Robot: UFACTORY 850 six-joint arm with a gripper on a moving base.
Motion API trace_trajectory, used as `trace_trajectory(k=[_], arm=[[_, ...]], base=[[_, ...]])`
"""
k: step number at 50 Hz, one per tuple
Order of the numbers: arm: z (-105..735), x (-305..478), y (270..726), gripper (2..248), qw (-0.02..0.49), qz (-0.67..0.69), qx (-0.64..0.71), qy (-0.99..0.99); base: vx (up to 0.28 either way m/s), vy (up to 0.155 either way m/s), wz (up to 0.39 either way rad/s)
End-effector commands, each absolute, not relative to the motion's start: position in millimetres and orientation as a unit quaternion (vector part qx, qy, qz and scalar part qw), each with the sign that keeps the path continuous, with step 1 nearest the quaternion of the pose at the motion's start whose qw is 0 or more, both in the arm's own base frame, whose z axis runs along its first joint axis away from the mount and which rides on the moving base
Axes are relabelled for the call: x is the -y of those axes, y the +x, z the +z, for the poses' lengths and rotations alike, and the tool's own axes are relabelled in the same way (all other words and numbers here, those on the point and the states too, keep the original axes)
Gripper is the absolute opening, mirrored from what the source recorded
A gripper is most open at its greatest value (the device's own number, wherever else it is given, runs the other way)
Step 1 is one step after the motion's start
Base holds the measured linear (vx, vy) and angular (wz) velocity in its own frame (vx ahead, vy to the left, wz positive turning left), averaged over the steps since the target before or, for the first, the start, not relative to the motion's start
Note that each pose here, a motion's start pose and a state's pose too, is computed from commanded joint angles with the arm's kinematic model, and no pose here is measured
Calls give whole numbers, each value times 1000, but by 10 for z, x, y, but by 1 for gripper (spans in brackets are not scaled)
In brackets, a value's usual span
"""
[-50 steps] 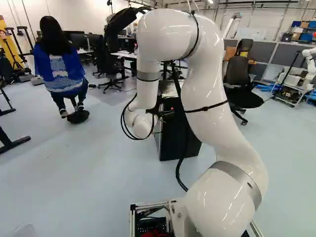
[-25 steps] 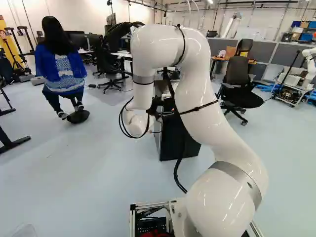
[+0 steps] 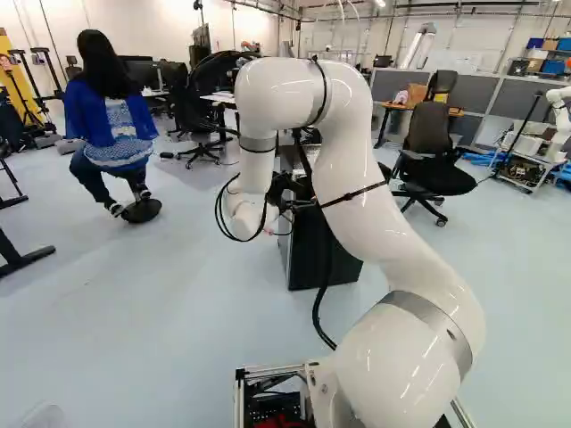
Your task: Grab a drink from the fridge
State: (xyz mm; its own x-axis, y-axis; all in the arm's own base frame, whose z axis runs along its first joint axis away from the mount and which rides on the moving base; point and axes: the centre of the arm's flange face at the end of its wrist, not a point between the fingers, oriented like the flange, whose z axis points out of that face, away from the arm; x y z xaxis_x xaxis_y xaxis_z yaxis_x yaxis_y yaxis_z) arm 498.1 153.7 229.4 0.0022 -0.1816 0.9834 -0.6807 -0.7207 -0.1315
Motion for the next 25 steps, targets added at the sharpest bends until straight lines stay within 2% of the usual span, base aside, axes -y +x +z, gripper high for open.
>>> trace_trajectory(k=[25], arm=[[2278,-1455,5101,247,211,627,344,666]], base=[[0,0,0]])
